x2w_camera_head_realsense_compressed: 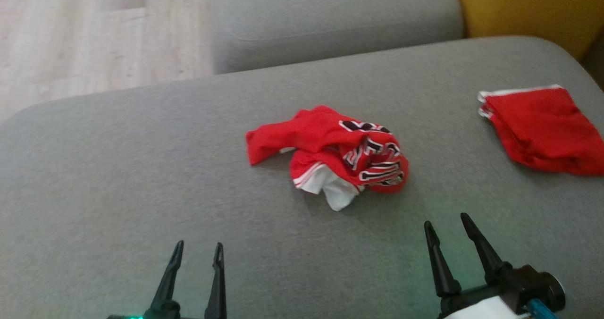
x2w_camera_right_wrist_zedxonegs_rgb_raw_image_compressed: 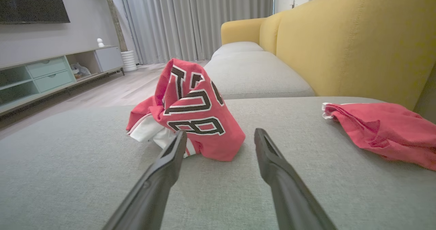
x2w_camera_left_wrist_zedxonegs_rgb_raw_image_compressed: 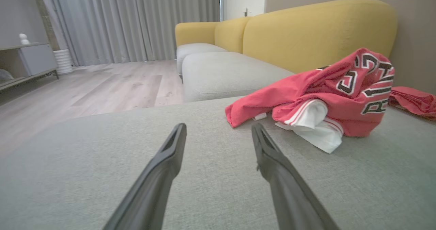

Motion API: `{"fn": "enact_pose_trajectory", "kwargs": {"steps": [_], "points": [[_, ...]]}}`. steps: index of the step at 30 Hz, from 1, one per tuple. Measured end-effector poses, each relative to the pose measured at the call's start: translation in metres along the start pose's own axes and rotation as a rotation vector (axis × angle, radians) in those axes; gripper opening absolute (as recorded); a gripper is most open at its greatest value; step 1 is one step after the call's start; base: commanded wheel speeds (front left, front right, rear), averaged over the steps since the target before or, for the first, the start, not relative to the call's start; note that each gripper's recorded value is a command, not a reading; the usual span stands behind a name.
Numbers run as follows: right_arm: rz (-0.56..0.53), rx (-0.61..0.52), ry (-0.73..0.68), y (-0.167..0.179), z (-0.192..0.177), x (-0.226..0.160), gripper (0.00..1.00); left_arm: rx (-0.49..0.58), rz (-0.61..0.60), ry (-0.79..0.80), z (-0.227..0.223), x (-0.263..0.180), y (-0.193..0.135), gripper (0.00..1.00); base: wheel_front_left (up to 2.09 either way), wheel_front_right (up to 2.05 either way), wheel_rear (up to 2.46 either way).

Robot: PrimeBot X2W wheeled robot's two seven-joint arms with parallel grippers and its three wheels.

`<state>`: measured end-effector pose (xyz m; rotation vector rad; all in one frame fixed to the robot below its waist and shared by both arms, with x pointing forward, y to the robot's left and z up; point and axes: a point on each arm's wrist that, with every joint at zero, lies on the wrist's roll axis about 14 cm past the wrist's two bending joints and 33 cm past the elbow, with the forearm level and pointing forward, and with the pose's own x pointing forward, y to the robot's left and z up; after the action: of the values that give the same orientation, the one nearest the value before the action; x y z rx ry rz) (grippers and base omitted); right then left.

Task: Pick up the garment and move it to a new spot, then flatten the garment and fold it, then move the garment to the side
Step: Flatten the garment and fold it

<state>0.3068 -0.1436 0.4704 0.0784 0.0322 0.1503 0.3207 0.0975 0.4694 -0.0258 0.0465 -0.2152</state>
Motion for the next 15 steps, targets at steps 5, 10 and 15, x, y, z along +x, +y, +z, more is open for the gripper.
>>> {"fn": "enact_pose_trajectory", "kwargs": {"steps": [5,10,15], "points": [[-0.051,-0.006,0.015,-0.013,-0.004,-0.006,1.00,-0.004,-0.108,0.029,-0.009,0.019,-0.025,1.00,0.00,0.00,0.00],[-0.098,-0.020,0.006,-0.028,0.002,-0.001,1.00,0.013,-0.240,0.052,-0.017,0.049,-0.057,1.00,0.00,0.00,0.00],[-0.147,-0.027,0.029,-0.043,-0.002,0.001,1.00,0.020,-0.369,0.088,-0.033,0.079,-0.090,1.00,0.00,0.00,0.00]]}}
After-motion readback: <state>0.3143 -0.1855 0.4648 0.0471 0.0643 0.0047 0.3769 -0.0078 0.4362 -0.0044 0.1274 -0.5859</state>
